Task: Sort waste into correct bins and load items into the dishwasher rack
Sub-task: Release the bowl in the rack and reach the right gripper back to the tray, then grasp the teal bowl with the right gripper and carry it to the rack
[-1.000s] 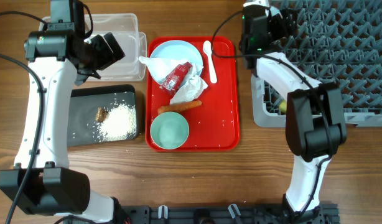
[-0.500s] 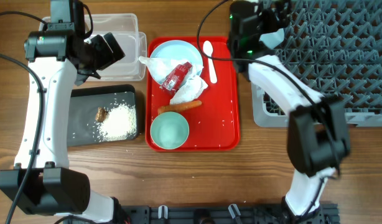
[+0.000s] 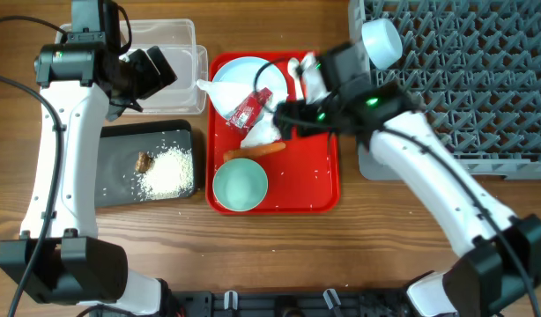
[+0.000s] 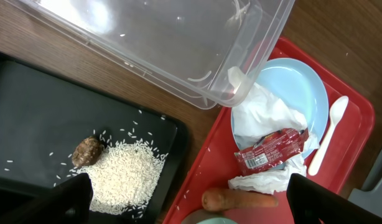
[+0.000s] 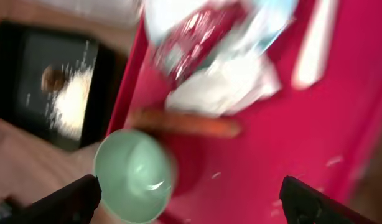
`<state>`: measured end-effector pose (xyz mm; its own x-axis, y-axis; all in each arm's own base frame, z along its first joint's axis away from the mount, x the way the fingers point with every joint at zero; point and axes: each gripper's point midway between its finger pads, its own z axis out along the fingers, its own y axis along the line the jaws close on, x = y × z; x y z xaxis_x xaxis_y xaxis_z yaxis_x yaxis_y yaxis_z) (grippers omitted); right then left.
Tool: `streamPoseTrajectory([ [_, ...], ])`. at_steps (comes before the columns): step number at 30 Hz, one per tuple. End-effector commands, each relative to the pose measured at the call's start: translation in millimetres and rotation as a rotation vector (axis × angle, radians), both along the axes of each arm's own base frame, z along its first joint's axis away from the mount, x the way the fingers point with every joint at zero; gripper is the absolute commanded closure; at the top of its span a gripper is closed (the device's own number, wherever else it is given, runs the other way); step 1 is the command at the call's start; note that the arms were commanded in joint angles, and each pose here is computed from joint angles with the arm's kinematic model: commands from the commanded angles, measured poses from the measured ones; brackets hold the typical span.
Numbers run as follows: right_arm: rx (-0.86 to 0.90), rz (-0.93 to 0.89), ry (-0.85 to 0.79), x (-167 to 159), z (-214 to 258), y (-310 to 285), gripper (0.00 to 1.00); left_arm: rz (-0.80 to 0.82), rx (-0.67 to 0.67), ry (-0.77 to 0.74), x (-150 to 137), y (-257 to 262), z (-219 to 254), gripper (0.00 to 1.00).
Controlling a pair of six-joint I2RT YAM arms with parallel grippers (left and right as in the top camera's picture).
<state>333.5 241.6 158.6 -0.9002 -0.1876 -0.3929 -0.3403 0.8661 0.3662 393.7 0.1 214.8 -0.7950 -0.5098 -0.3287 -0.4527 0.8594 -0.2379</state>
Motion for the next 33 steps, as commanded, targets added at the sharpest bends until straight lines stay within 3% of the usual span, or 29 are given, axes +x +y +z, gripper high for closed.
streamPoseTrajectory([
  [1, -0.056, 0.022, 0.17, -39, -53, 26, 0.07, 0.016, 0.013, -0.001, 1, 4, 0, 0.0],
  [7, -0.219, 0.157, 0.198, -57, -106, 35, 0.09, 0.016, 0.013, -0.001, 1, 4, 0, 0.0],
  [15, -0.411, 0.15, 0.225, -51, -158, 9, 0.24, 0.016, 0.013, -0.001, 1, 4, 0, 0.0],
  [20, -0.462, 0.108, 0.237, -49, -161, -5, 0.69, 0.016, 0.014, -0.001, 1, 4, 0, 0.0],
  [21, -0.466, 0.089, 0.253, -49, -161, -10, 0.85, 0.016, 0.014, -0.001, 1, 4, 0, 0.0],
  [22, -0.471, 0.072, 0.267, -49, -159, -15, 0.96, 0.016, 0.014, -0.001, 1, 4, 0, 0.0],
  [28, -0.462, -0.022, 0.268, -38, -130, -45, 0.96, 0.016, 0.014, -0.001, 1, 4, 0, 0.0],
  [33, -0.425, -0.18, 0.055, 0, -53, -83, 0.96, 0.016, 0.013, -0.001, 1, 4, 0, 0.0],
])
